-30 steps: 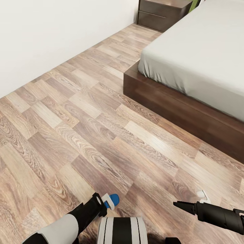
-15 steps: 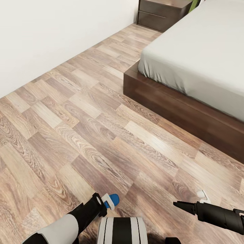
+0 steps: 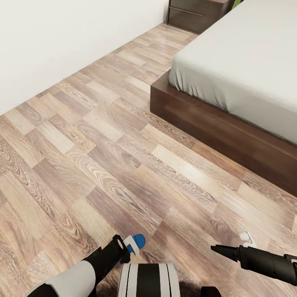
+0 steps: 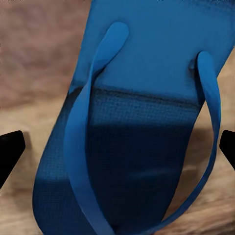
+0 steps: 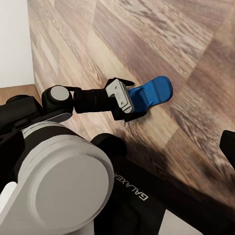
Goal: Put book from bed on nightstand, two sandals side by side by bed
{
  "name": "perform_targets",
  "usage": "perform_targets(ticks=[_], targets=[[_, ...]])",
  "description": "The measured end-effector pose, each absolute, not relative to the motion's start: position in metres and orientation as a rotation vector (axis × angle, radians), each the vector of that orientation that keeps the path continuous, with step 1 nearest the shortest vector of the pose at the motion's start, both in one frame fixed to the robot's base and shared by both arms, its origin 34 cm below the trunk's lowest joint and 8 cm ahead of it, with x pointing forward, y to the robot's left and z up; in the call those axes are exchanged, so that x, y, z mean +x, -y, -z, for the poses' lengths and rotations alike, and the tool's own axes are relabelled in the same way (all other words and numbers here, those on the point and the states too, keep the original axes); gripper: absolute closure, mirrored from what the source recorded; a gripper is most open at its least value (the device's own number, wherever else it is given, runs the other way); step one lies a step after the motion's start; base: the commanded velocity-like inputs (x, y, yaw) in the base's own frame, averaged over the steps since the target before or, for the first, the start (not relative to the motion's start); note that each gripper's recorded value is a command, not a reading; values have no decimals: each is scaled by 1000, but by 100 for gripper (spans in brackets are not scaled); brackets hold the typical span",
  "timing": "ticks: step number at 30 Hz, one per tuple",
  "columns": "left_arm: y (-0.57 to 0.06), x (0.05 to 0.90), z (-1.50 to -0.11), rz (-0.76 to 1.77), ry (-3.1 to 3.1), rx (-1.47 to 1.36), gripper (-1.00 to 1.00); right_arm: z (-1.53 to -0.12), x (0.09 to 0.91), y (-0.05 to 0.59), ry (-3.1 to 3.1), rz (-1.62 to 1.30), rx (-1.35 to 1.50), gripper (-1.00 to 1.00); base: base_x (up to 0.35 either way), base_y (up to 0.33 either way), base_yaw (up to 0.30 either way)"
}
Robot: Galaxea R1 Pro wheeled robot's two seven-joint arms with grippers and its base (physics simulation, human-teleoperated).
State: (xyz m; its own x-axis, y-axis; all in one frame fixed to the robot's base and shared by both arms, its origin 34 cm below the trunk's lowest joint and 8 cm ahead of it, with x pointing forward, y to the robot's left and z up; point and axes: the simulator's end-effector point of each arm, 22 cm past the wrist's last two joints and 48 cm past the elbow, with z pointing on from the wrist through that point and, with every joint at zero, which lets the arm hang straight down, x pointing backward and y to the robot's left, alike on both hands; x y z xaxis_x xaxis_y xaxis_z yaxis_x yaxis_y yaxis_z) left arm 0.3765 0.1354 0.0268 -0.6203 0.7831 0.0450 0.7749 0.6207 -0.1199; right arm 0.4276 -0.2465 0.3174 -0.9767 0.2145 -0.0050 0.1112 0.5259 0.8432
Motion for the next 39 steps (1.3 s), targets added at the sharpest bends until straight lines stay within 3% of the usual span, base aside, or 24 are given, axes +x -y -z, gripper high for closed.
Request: perform_targets(ticks=[23,24,39], targets=[[-135,377,-27,-137,2745,-1322,-100,-317,427,246,-2649,-1452,283,-100,0,0,0],[-135,377,-27,-137,2745,-1322,100,-317,427,246,-2649,-1453,283,-100,0,0,0],[-135,376,-27,-141,2748,-1314,100,-317,428,246,-2648,-1452,284,-100,0,0,0]])
